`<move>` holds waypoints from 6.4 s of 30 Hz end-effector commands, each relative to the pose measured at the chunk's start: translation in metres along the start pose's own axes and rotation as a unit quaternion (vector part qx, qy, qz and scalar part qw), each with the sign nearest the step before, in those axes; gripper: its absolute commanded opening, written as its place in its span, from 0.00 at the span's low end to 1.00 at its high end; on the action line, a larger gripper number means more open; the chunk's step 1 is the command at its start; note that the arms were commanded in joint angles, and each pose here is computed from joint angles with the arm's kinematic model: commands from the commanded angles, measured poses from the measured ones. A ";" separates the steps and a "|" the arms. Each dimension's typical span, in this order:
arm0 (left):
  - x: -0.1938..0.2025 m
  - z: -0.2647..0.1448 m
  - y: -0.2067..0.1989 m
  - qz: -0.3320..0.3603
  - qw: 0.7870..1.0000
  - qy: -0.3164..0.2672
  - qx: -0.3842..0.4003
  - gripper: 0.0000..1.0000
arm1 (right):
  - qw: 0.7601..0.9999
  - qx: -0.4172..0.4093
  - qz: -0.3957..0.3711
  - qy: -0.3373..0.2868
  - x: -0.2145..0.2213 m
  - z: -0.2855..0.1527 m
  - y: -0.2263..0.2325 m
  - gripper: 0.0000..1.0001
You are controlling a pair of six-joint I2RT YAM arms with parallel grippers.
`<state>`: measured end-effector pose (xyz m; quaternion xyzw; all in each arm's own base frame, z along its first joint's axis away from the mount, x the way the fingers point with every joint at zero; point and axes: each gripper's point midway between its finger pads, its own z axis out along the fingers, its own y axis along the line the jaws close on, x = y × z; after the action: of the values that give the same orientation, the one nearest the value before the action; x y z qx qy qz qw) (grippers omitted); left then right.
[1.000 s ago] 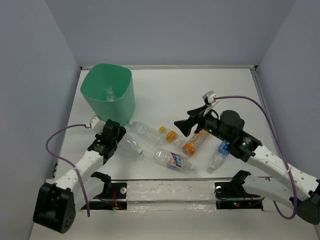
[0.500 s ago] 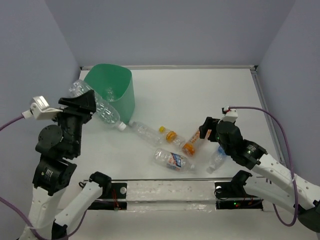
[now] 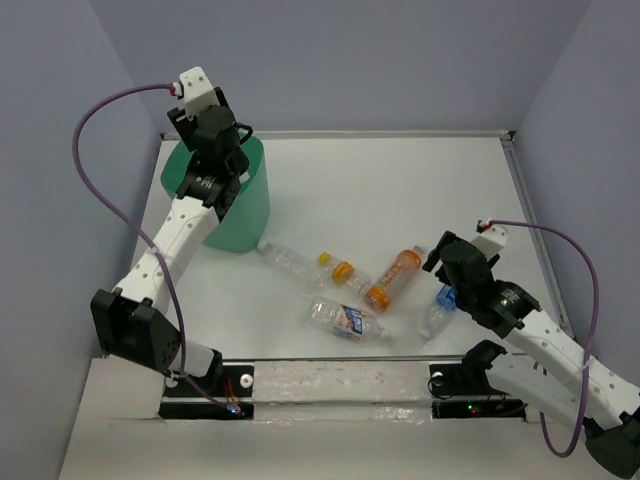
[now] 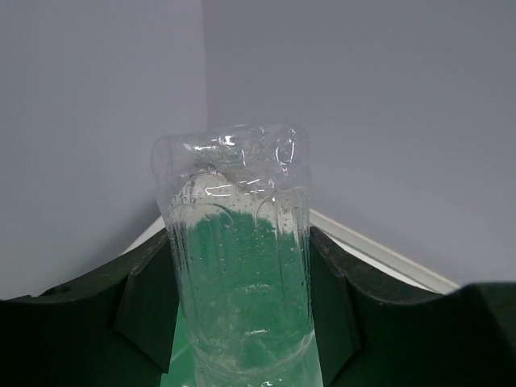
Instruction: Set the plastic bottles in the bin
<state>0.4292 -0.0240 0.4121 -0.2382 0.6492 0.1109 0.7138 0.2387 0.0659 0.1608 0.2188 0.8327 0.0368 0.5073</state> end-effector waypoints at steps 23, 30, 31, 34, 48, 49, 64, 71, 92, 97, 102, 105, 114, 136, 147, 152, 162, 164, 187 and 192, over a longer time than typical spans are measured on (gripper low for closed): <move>-0.020 0.003 0.010 -0.065 0.996 -0.066 0.008 0.99 | 0.979 0.169 0.099 0.050 0.007 0.060 -0.066 0.93; -0.081 -0.077 -0.023 -0.166 0.968 -0.047 0.181 0.99 | 0.971 0.181 0.101 0.121 0.053 0.092 -0.071 0.92; -0.092 -0.097 -0.028 -0.188 0.955 -0.044 0.227 0.99 | 0.970 0.183 0.102 0.121 0.054 0.093 -0.072 0.91; -0.088 -0.127 -0.021 -0.192 0.942 -0.029 0.273 0.99 | 0.970 0.187 0.109 0.109 0.052 0.092 -0.074 0.88; -0.033 -0.182 0.039 -0.171 0.936 0.012 0.309 0.99 | 0.972 0.185 0.110 0.098 0.042 0.079 -0.077 0.53; -0.032 -0.187 0.040 -0.173 0.931 0.012 0.320 0.99 | 0.973 0.181 0.110 0.088 0.032 0.076 -0.074 0.53; -0.065 -0.204 0.122 -0.188 0.949 -0.072 0.243 0.99 | 0.984 -0.151 0.092 0.010 -0.109 -0.022 0.078 0.45; -0.074 -0.222 0.148 -0.245 0.934 -0.096 0.242 0.99 | 0.939 -0.336 0.001 -0.078 -0.175 -0.076 0.281 0.46; 0.049 -0.227 0.113 -0.208 0.933 0.097 0.276 0.99 | 0.752 -0.583 0.074 -0.298 -0.248 -0.131 0.530 0.45; 0.079 -0.231 0.103 -0.219 0.923 0.146 0.281 0.99 | 0.744 -0.588 0.088 -0.307 -0.220 -0.100 0.554 0.43; 0.104 -0.239 0.096 -0.233 0.908 0.194 0.288 0.99 | 0.740 -0.594 0.102 -0.299 -0.189 -0.075 0.566 0.42; 0.113 -0.242 0.092 -0.238 0.902 0.212 0.290 0.99 | 0.742 -0.605 0.090 -0.276 -0.172 -0.068 0.572 0.48; 0.161 -0.245 0.060 -0.229 0.876 0.293 0.308 0.99 | 0.782 -0.587 0.017 -0.211 -0.147 -0.058 0.570 0.93; 0.278 -0.209 0.010 -0.205 0.895 0.365 0.155 0.99 | 0.865 -0.475 -0.159 -0.033 -0.033 -0.072 0.279 0.99; 0.306 -0.188 0.000 -0.218 0.905 0.357 0.077 0.99 | 0.856 -0.490 -0.156 0.046 0.029 -0.081 0.218 0.99; 0.318 -0.180 -0.010 -0.216 0.907 0.355 0.066 0.99 | 0.852 -0.494 -0.157 0.081 0.056 -0.078 0.206 0.99; 0.353 -0.172 0.009 -0.160 0.921 0.354 0.001 0.89 | 0.865 -0.478 -0.144 0.052 0.047 -0.080 0.184 0.99; 0.357 -0.171 0.013 -0.149 0.923 0.353 -0.010 0.81 | 0.866 -0.476 -0.144 0.048 0.044 -0.081 0.183 0.99; 0.132 -0.223 -0.034 -0.158 0.955 0.204 0.148 0.51 | 0.975 -0.217 -0.028 0.028 0.048 -0.015 0.092 0.98; 0.030 -0.193 -0.012 -0.117 0.984 0.074 0.111 0.53 | 0.984 -0.176 -0.008 0.027 0.055 -0.005 0.076 0.98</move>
<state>0.2706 -0.1961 0.3110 -0.2318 0.7357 -0.1917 0.6069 0.2319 0.1761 0.1441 0.0565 0.8365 0.2128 0.5018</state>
